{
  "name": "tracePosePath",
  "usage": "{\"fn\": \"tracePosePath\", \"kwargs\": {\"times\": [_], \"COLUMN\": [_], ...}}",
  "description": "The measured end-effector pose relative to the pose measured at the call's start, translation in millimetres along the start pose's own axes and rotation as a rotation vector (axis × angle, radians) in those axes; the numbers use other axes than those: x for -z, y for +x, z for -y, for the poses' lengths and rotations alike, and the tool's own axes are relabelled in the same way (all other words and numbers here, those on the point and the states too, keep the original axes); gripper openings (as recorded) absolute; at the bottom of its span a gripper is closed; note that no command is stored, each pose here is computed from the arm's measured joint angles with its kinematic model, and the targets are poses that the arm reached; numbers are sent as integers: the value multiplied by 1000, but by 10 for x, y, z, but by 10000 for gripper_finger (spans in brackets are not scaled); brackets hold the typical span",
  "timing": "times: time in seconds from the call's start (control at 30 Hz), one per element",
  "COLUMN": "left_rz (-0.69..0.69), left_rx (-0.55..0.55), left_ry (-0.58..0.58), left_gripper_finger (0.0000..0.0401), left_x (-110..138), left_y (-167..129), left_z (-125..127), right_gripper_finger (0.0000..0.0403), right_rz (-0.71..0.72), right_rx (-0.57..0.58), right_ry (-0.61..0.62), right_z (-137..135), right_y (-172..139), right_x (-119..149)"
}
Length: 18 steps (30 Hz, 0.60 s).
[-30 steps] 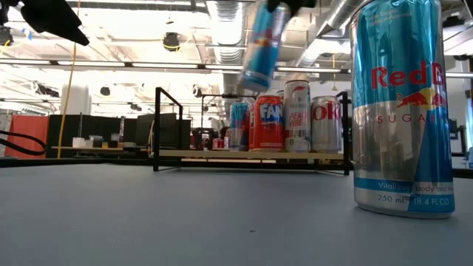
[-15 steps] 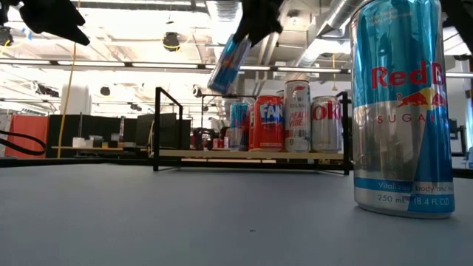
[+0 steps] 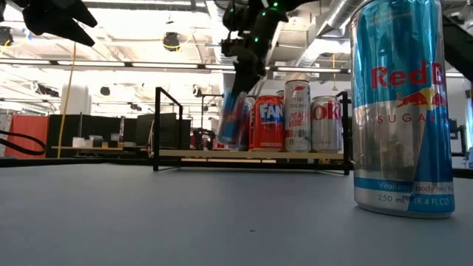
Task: Place canned beverage on shelf
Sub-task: Put the top blue soda can on the shelf aligned with the other blue soda can
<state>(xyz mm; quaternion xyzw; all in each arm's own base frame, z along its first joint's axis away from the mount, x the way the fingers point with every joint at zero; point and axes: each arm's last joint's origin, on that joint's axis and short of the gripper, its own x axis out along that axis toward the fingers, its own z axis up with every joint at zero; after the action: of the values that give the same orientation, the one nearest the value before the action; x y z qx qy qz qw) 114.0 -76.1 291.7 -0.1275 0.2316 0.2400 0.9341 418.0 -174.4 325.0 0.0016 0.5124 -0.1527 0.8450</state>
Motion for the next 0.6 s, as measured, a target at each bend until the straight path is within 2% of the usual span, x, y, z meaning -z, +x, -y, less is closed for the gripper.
{"fn": "tracePosePath", "kwargs": {"times": [0.23,0.6], "left_rz": [4,9], "left_rx": [-47,-102], "left_ry": [-30,-29], "left_gripper_finger": [311,311], "left_x": [-37,-79], "left_y": [57,120], "left_z": [-35,-79], "right_gripper_finger": [172,173], "right_rz": [-57,-104], "right_rx": [-8,-10], "right_ry": [-87,-59], "right_z": [28,255], "right_y": [108,42], "right_x": [-3,100]}}
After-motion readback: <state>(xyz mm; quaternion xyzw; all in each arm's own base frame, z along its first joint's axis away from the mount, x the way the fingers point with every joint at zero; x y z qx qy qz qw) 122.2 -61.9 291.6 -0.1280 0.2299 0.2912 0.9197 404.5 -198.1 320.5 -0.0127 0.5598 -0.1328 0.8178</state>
